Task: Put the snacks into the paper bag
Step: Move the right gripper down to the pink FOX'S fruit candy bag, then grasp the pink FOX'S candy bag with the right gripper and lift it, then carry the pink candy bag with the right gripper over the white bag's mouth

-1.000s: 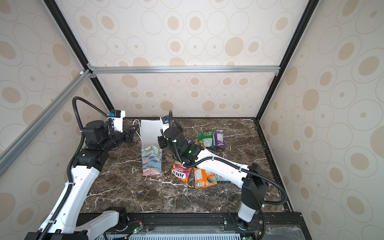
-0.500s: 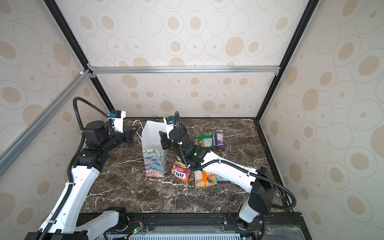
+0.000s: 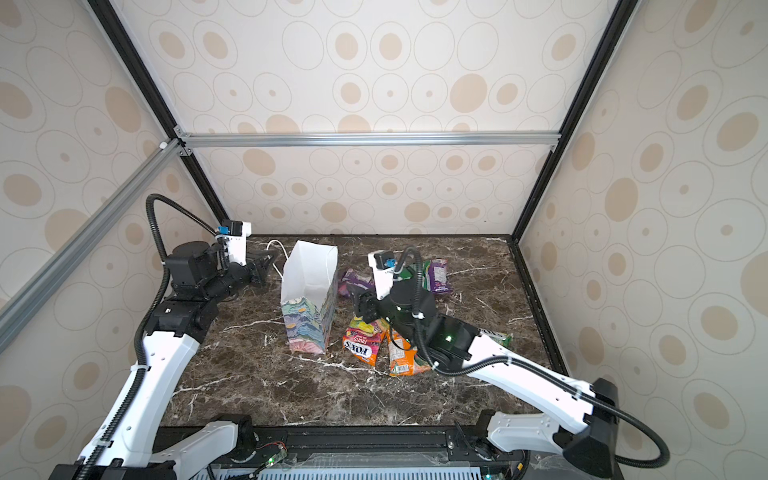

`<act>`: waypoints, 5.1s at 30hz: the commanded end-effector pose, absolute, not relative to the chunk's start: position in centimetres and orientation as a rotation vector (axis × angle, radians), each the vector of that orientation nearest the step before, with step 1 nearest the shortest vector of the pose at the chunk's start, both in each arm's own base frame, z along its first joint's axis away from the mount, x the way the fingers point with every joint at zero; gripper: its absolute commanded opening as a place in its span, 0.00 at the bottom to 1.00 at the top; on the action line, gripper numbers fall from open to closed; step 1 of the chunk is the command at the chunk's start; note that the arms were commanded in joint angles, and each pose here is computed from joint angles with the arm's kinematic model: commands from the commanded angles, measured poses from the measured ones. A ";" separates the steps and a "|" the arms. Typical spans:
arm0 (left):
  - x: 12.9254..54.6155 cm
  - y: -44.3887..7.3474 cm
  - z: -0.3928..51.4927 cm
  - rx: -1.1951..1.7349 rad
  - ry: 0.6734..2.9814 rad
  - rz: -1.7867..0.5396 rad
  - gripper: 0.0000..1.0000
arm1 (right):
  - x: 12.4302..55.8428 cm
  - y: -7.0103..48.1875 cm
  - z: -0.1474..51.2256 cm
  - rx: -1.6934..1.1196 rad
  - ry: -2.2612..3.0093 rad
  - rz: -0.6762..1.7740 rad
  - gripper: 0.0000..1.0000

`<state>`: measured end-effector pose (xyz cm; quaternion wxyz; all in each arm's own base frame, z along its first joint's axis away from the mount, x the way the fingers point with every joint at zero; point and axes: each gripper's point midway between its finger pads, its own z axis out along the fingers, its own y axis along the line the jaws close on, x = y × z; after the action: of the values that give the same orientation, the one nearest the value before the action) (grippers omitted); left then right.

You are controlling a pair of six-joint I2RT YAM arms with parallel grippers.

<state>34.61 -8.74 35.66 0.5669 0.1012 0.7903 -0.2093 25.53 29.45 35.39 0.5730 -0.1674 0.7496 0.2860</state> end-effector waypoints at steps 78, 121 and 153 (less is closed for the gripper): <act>35.1 -8.2 35.7 0.234 1.846 -0.453 0.00 | 23.1 29.2 1.7 0.047 2.516 0.864 0.43; 34.8 -8.3 36.2 0.233 1.825 -0.458 0.00 | 24.5 29.2 14.8 -0.342 2.287 0.740 0.00; 34.4 -8.8 36.6 0.254 1.808 -0.491 0.00 | 24.8 31.7 35.2 -0.739 1.807 0.725 0.00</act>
<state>34.77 -8.76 35.30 0.5683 0.1015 0.7891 -0.2100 24.61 31.70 33.09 0.4820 -0.2834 0.7688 0.3102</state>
